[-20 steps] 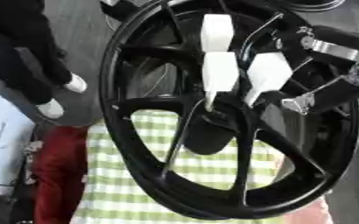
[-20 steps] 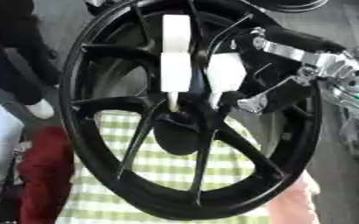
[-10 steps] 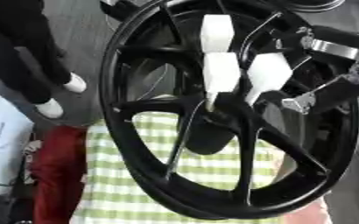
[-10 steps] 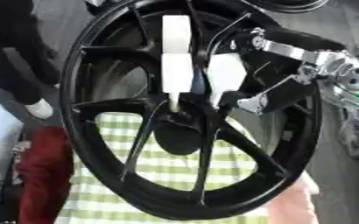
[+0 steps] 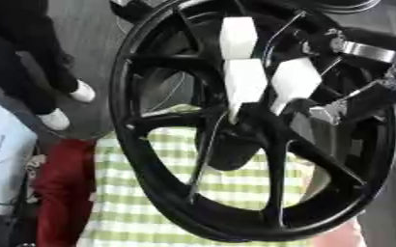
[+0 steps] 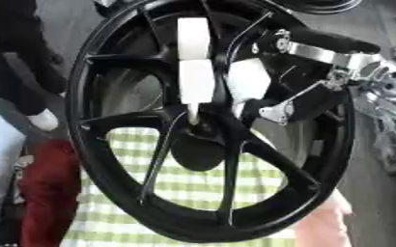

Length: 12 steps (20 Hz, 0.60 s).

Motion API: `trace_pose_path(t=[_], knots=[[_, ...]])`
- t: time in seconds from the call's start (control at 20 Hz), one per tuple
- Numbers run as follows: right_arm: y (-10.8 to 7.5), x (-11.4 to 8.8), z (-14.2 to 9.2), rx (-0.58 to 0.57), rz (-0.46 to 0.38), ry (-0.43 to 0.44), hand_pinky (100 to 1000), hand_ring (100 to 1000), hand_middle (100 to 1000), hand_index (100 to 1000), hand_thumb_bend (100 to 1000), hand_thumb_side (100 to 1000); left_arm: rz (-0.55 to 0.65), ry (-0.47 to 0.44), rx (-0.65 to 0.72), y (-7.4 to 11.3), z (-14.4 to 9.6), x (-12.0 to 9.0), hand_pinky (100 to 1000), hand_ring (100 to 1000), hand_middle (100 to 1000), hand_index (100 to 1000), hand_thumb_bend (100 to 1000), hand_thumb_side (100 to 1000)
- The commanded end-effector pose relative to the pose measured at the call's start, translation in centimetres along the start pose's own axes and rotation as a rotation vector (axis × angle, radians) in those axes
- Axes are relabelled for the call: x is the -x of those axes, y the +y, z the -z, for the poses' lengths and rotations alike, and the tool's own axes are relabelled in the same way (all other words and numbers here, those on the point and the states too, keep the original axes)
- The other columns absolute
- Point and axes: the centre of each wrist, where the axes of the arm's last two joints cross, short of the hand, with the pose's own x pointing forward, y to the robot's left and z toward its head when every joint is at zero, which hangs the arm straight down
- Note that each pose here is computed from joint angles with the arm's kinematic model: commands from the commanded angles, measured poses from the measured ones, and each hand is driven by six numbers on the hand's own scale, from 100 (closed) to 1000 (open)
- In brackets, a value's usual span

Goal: Pull the pin out of the wheel hub.

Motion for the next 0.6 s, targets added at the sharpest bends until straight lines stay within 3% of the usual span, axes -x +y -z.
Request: trace_pose_path(t=[0.05, 0.3, 0.6], knots=[[-1.00, -0.38, -0.26, 0.007, -0.027, -0.005, 872, 760, 654, 784, 243, 148, 0.015, -0.022, 0.010, 0.22, 0.29, -0.55, 621, 753, 813, 731, 254, 848], [-1.13, -0.41, -0.28, 0.011, -0.024, -0.005, 864, 750, 639, 776, 219, 141, 0.013, -0.022, 0.013, 0.16, 0.32, -0.57, 621, 754, 813, 730, 252, 851], [-0.87, -0.29, -0.32, 0.005, -0.035, 0.022, 815, 669, 524, 685, 137, 100, 0.012, -0.023, 0.015, 0.13, 0.34, -0.60, 621, 753, 812, 727, 248, 852]])
